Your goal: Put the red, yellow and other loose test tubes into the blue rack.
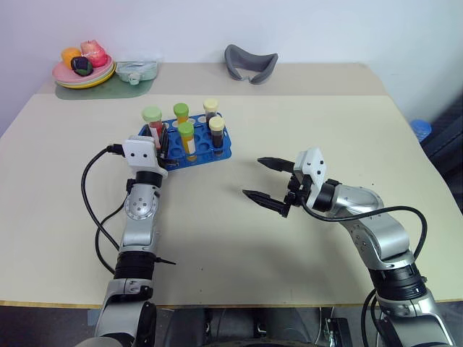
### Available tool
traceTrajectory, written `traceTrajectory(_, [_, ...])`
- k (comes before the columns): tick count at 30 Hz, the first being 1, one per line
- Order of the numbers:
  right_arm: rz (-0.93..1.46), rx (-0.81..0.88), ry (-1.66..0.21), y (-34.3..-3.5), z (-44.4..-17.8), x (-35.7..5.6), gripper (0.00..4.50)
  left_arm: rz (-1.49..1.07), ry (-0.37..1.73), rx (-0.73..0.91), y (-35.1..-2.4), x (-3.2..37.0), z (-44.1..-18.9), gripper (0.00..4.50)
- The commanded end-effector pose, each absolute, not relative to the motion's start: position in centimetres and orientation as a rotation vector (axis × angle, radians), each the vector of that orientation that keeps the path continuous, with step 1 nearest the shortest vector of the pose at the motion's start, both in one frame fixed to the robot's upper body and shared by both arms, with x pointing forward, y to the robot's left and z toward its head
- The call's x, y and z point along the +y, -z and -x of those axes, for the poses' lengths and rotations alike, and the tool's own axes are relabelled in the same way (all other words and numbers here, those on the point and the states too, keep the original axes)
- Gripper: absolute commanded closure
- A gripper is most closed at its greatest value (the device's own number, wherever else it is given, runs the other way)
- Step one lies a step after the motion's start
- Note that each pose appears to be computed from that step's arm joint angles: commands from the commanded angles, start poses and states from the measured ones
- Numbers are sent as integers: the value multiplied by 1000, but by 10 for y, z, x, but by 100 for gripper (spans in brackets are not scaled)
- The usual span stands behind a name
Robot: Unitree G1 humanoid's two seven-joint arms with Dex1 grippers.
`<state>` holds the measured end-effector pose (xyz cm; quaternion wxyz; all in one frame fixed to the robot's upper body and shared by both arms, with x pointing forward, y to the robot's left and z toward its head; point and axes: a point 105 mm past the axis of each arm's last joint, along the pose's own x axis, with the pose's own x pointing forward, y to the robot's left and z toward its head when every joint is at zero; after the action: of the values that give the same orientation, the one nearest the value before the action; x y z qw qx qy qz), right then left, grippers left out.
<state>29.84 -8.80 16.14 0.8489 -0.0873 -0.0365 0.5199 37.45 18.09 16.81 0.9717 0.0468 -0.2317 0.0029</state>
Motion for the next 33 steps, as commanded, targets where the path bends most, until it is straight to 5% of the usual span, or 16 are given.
traceTrajectory(1, [205, -134, -1118, -174, -294, -84, 0, -100, -3, -521, -179, 178, -371, 343])
traceTrajectory(33, [201, -129, -1118, -172, -293, -83, 0, -133, -69, -467, -164, 189, -368, 343])
